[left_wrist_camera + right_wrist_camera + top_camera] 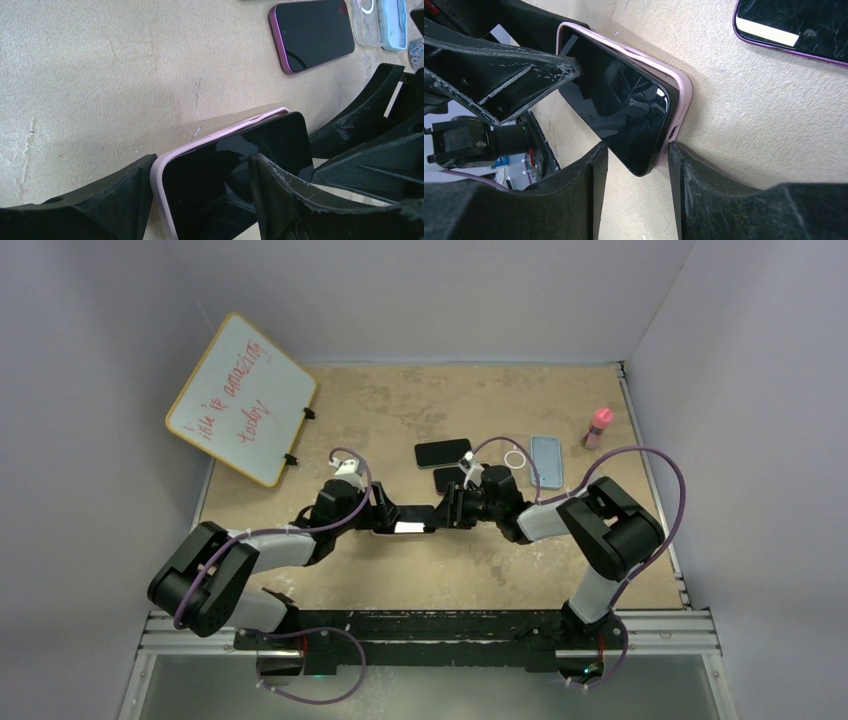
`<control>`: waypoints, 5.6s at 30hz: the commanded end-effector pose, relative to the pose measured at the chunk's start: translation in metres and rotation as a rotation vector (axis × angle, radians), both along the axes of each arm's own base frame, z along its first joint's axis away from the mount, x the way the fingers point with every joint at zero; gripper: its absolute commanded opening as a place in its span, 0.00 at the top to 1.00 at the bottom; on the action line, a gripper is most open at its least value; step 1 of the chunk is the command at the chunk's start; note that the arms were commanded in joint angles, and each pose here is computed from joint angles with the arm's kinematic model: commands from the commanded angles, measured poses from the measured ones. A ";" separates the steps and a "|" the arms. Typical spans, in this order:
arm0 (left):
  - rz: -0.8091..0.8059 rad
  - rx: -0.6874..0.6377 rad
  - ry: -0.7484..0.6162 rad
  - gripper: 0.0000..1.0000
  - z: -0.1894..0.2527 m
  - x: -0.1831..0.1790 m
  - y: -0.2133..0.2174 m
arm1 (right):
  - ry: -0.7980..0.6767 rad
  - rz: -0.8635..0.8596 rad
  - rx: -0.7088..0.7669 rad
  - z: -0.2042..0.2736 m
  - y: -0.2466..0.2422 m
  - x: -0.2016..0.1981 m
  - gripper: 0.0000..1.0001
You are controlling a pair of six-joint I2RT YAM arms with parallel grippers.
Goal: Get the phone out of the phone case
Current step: Remove the phone case from the phone, then place the phone at the center of the board.
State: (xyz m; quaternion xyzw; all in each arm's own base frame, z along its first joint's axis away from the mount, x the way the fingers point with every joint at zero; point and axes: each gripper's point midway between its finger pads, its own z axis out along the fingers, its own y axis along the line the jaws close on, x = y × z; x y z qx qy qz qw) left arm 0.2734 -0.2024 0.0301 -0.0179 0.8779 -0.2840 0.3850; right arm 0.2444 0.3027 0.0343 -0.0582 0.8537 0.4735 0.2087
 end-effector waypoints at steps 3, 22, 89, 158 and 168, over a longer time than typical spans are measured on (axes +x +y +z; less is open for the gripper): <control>-0.052 0.053 0.258 0.32 -0.050 -0.057 0.010 | -0.072 0.018 0.107 0.033 0.015 0.008 0.54; -0.087 0.017 0.236 0.34 -0.043 -0.064 -0.015 | -0.054 0.134 0.315 0.073 0.041 -0.009 0.88; 0.271 0.105 -0.250 0.18 0.036 -0.073 -0.039 | 0.203 -0.187 0.188 0.086 0.022 -0.016 1.00; 0.032 0.237 -0.240 0.00 0.184 -0.008 0.018 | 0.227 -0.150 -0.120 0.007 -0.145 0.024 1.00; 0.056 0.435 -0.331 0.00 0.213 0.006 0.051 | 0.283 -0.209 -0.246 -0.033 -0.159 0.057 0.78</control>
